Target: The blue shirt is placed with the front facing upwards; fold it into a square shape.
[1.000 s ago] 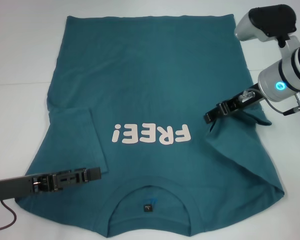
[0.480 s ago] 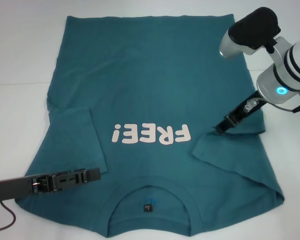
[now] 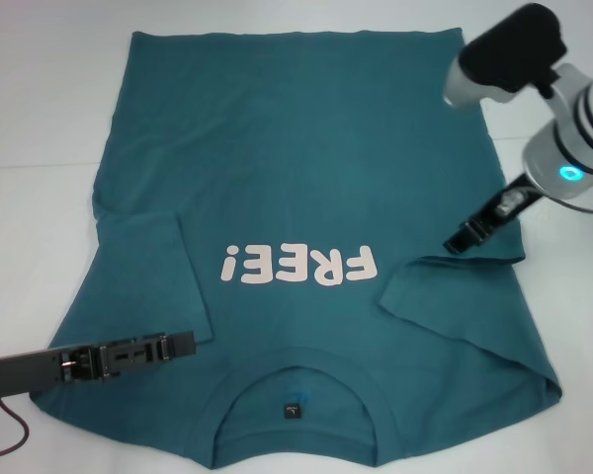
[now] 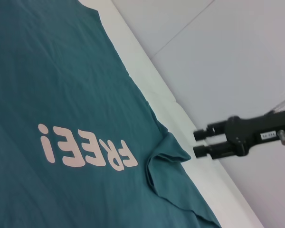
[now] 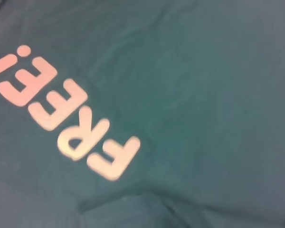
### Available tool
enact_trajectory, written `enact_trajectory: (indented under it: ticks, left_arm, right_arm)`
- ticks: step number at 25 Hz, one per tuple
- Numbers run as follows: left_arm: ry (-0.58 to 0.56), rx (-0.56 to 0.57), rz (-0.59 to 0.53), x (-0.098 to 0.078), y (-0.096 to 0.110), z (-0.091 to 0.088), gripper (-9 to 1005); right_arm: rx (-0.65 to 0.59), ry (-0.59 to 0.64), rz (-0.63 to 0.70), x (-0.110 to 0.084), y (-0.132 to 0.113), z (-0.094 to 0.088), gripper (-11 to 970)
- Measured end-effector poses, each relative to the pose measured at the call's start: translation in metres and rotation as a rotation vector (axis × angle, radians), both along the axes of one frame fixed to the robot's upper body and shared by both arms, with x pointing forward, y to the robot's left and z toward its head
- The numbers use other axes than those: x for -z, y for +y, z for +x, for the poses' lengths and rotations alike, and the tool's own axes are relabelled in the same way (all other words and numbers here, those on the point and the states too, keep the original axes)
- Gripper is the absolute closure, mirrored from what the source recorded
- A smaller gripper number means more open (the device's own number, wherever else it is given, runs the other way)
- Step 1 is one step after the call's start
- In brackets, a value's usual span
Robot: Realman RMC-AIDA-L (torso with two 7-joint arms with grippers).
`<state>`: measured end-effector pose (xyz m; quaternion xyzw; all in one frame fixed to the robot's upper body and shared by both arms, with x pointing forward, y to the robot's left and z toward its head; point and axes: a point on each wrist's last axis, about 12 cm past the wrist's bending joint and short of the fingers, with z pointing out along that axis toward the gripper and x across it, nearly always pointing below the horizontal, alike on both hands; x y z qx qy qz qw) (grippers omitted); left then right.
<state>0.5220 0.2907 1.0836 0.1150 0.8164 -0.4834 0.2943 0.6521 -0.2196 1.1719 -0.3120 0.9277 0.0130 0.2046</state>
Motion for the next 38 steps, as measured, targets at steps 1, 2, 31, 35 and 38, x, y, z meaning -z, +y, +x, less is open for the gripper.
enact_trajectory:
  ticks: [1,2,31,35,38]
  left_arm:
    - [0.000,-0.001,0.000,0.000,0.000,0.000,231]
    - [0.001,-0.002,-0.001,0.000,0.000,0.000,231]
    - [0.004,0.000,-0.009,0.001,-0.006,0.005,230]
    - [0.006,-0.003,-0.008,0.001,-0.005,0.005,231]
    - [0.006,-0.007,-0.006,0.002,-0.004,0.004,231]
  right_arm:
    - [0.021,0.021,0.018,0.001,-0.005,-0.001,319]
    - [0.040,0.041,0.035,0.001,-0.010,-0.003,320]
    - [0.650,0.130,0.654,0.054,-0.130,-0.035,349]
    - [0.674,0.125,0.646,0.060,-0.128,-0.031,353]
    - [0.680,0.109,0.648,0.061,-0.125,-0.028,356]
